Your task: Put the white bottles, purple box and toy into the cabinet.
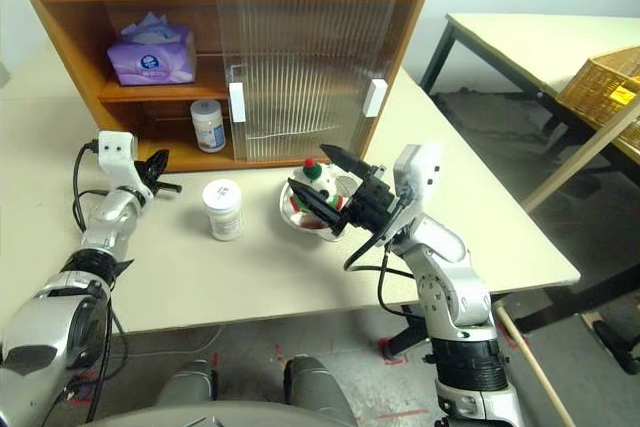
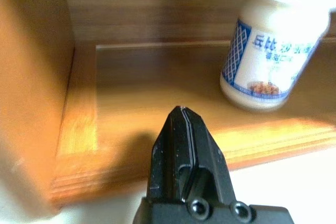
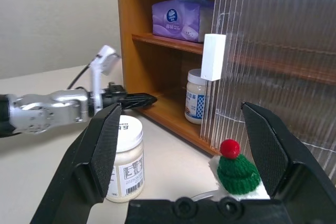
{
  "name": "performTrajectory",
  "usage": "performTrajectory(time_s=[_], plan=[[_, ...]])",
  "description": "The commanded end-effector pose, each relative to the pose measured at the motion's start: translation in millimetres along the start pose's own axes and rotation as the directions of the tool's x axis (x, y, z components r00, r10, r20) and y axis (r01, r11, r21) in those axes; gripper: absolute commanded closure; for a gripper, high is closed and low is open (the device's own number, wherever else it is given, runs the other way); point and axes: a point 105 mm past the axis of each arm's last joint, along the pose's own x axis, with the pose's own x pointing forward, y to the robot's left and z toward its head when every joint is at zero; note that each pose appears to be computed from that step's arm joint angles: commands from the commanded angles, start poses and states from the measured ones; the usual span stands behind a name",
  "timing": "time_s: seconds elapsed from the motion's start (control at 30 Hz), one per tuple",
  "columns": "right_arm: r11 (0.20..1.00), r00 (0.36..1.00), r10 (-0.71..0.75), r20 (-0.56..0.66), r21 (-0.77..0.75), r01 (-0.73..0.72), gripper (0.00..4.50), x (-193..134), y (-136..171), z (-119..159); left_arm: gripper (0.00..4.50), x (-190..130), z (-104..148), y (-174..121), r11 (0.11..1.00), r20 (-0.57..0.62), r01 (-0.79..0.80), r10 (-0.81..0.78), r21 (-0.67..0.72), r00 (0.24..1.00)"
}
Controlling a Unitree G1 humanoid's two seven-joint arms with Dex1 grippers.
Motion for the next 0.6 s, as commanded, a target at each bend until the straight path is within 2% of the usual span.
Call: performTrajectory(time_s=[0.03,0.1,0.27,0.47,0.6], plan=[[1.000,1.000,0.023,-0.008,0.002,-0.023,0.00,3,2,-3,4.29,-8,16,-4,0.988,0.030,0.149,-0.150,0.027,0.988],[1.000,1.000,0.026,-0.007,0.003,-0.026,0.00,4,1,-3,3.84,-14,19,-2,0.978,0.025,0.203,-0.205,0.055,0.979],[0.999,0.999,0.033,-0.006,0.004,-0.032,0.00,5,1,-3,2.19,-32,27,-1,0.934,0.022,0.350,-0.352,0.068,0.936],[0.999,0.999,0.036,-0.005,0.005,-0.036,0.00,6,2,-2,0.03,-60,18,-18,0.814,-0.010,0.572,-0.574,0.099,0.819],[0.999,0.999,0.034,-0.006,0.001,-0.034,0.00,5,2,-1,0.03,-72,13,-29,0.736,-0.031,0.669,-0.670,0.105,0.742]])
